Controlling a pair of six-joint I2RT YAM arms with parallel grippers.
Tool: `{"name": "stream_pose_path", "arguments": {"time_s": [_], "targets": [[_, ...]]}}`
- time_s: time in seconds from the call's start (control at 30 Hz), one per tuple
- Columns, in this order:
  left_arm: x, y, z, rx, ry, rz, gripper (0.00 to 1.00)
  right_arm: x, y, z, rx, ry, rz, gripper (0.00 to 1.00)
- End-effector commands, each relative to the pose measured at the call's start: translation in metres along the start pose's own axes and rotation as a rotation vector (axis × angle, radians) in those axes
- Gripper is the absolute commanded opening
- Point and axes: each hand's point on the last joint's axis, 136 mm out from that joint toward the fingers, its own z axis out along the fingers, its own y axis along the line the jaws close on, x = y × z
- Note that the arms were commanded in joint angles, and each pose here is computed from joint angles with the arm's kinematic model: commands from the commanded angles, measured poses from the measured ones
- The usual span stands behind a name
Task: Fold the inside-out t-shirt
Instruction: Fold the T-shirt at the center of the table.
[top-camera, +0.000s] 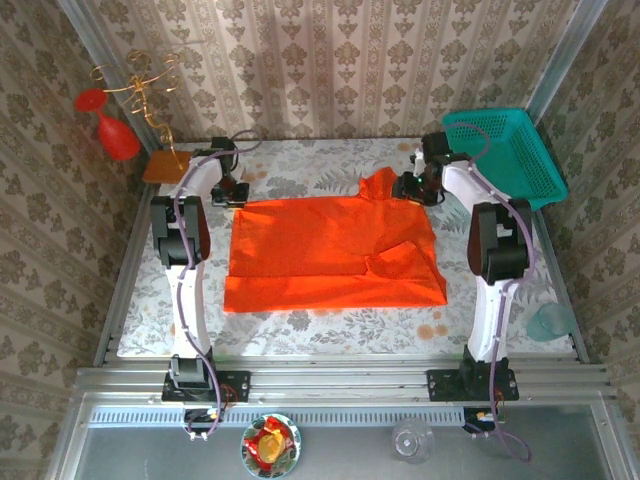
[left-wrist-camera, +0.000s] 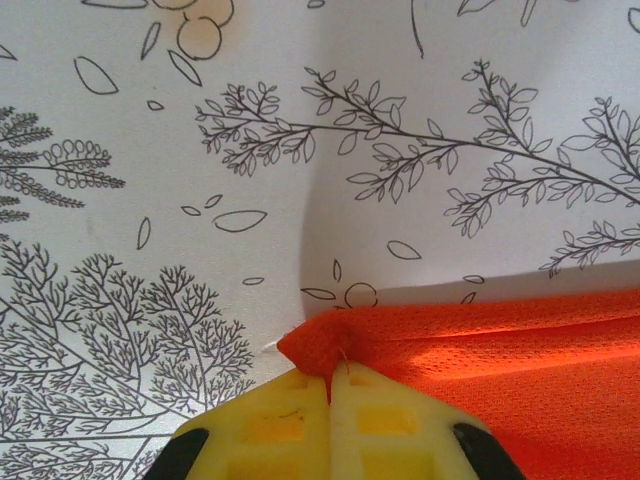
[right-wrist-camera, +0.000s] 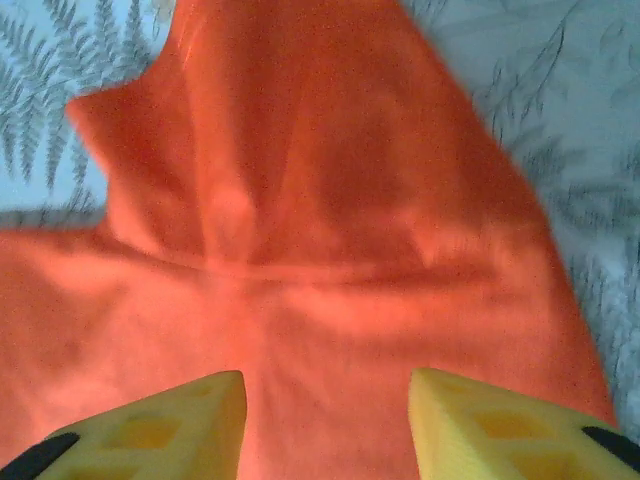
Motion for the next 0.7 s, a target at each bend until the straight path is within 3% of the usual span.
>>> {"name": "stream_pose_path", "arguments": {"time_s": [0.0,0.13,0.33,0.67], "targets": [[0.015,0.0,0.014,0.029,0.05,0.002,0.04,-0.021,-0.012,0.009,0.098,-0.018,-0.117,0.39],[0.015,-0.002,0.015,0.048,0.047,-0.011,0.03,-0.045,-0.022,0.028,0.156,-0.022,-0.155,0.3],[0.015,0.002,0.017,0.05,0.049,-0.026,0.02,-0.062,-0.021,0.047,0.158,0.003,-0.188,0.29],[0.012,0.004,0.018,0.062,0.048,-0.04,0.0,-0.047,-0.017,0.062,0.098,0.068,-0.227,0.29]]}}
